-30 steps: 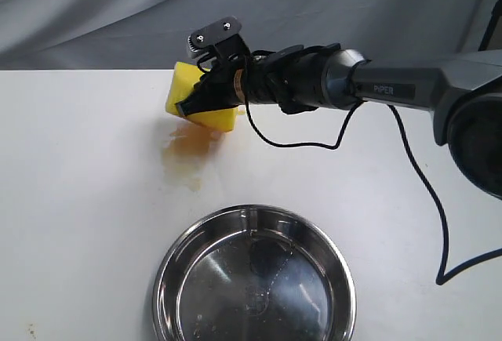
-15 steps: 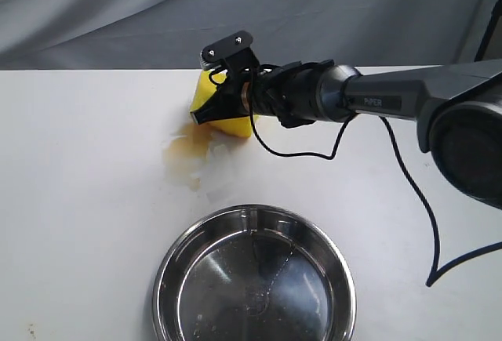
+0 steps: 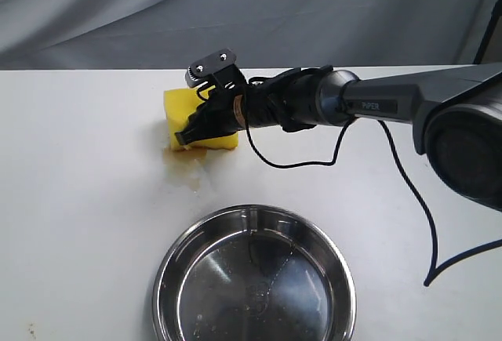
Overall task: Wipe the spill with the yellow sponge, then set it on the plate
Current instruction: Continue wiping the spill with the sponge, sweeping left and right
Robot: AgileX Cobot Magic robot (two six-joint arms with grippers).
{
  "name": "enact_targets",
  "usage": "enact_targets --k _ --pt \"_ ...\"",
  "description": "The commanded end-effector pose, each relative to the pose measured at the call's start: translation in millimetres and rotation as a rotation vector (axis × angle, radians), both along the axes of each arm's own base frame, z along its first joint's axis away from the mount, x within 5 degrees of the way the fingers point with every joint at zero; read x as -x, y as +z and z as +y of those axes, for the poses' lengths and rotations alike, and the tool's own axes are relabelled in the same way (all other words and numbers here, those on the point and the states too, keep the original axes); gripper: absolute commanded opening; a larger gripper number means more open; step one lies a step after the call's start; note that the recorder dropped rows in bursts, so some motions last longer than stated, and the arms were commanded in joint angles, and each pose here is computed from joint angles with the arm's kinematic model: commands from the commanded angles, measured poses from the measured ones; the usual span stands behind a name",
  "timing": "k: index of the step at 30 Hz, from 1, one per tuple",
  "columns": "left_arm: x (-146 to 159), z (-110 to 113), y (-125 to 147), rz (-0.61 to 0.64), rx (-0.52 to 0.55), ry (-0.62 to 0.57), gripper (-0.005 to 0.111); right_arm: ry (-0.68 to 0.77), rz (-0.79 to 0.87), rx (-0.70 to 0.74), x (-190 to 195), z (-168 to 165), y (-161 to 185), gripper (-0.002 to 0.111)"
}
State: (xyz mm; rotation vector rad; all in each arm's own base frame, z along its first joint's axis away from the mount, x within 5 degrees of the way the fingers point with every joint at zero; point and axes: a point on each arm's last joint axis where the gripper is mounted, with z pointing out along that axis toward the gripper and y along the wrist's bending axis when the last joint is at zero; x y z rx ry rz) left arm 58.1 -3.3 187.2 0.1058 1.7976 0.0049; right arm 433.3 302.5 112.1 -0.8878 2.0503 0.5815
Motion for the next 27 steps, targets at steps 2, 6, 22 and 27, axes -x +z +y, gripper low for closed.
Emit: enact_targets --k 2,6,22,27 --pt "0.2 -0.5 -0.8 -0.002 0.009 -0.005 0.000 0.096 0.103 -0.073 11.0 6.8 -1.9 0.001" --pt "0.2 -0.5 -0.8 -0.002 0.009 -0.005 0.000 0.152 0.145 -0.103 16.9 10.2 -1.0 0.001" --pt "0.2 -0.5 -0.8 -0.002 0.009 -0.005 0.000 0.245 0.165 -0.152 25.5 14.2 15.5 0.001" --pt "0.2 -0.5 -0.8 -0.002 0.009 -0.005 0.000 0.167 0.061 -0.144 18.2 9.8 46.0 0.001"
